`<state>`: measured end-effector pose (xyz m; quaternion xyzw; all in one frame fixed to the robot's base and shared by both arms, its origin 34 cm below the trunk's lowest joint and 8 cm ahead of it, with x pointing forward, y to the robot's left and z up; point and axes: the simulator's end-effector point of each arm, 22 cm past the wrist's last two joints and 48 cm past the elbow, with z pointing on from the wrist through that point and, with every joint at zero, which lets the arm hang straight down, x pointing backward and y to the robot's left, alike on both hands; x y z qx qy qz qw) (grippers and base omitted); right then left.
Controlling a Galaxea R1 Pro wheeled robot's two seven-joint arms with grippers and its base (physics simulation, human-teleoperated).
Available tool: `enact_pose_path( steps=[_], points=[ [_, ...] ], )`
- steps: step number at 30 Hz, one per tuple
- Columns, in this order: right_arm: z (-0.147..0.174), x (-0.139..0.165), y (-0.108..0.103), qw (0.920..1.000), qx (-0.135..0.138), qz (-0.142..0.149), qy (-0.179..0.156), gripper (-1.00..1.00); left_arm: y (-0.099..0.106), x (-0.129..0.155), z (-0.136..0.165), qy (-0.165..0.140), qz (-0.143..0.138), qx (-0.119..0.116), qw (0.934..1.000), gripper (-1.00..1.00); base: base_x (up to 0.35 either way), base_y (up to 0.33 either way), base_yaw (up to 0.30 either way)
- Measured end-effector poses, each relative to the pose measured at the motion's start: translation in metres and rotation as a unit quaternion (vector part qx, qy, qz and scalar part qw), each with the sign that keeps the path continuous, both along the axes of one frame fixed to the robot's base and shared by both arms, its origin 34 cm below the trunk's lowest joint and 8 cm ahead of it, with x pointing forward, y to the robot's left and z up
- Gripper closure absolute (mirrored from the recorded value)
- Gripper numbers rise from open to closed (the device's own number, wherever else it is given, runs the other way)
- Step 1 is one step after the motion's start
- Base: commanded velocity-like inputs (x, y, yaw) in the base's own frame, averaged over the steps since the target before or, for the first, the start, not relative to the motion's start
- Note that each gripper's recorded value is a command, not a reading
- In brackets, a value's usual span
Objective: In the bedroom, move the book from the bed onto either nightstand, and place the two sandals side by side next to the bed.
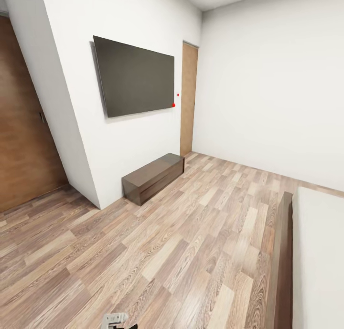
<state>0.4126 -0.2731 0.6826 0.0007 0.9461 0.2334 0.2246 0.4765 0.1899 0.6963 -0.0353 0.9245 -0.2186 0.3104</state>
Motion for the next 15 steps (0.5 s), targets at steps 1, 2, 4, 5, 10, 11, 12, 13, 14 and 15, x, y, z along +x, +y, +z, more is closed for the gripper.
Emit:
enact_pose_path(
  steps=[1, 2, 4, 5, 10, 11, 12, 13, 14, 15],
  points=[
    [0.0000, 0.0000, 0.0000, 1.0000, 0.000, 0.000, 0.000, -1.00, 0.0000, 0.0000, 0.0000, 0.000, 0.000, 0.000, 1.0000, -1.00, 0.000, 0.000, 0.000],
    [0.0000, 0.0000, 0.0000, 1.0000, 0.000, 0.000, 0.000, -1.00, 0.0000, 0.0000, 0.0000, 0.000, 0.000, 0.000, 1.0000, -1.00, 0.030, 0.000, 0.000],
    [0.0000, -0.0001, 0.0000, 1.0000, 0.000, 0.000, 0.000, -1.00, 0.0000, -0.0001, 0.0000, 0.000, 0.000, 0.000, 1.0000, -1.00, 0.098, 0.000, 0.000],
    [0.0000, -0.0002, -0.0001, 1.0000, 0.000, 0.000, 0.000, -1.00, 0.0001, -0.0001, 0.0001, 0.000, 0.000, 0.000, 1.0000, -1.00, 0.225, 0.000, 0.000],
    [0.0000, -0.0002, -0.0005, 1.0000, -0.001, -0.001, 0.000, -1.00, 0.0012, -0.0003, 0.0000, 0.000, 0.001, 0.001, 1.0000, -1.00, 0.291, 0.000, 0.000],
    [-0.0001, -0.0002, -0.0006, 1.0000, -0.001, -0.001, 0.000, -1.00, 0.0013, -0.0003, 0.0000, 0.000, 0.001, 0.001, 1.0000, -1.00, 0.322, 0.000, 0.000],
    [-0.0001, -0.0002, -0.0007, 1.0000, -0.002, -0.001, 0.000, -1.00, 0.0014, -0.0003, 0.0000, 0.000, 0.001, 0.001, 1.0000, -1.00, 0.324, 0.000, 0.000],
    [-0.0001, -0.0002, -0.0007, 1.0000, -0.002, -0.001, 0.000, -1.00, 0.0014, -0.0003, 0.0000, 0.000, 0.001, 0.001, 1.0000, -1.00, 0.327, 0.000, 0.000],
    [-0.0002, -0.0002, -0.0008, 1.0000, -0.002, -0.001, 0.000, -1.00, 0.0014, -0.0003, 0.0000, 0.000, 0.001, 0.001, 1.0000, -1.00, 0.328, 0.000, 0.000],
    [-0.0002, -0.0002, -0.0008, 1.0000, -0.002, -0.001, 0.000, -1.00, 0.0014, -0.0003, 0.0000, 0.000, 0.001, 0.001, 1.0000, -1.00, 0.329, 0.000, 0.000]
  ],
)
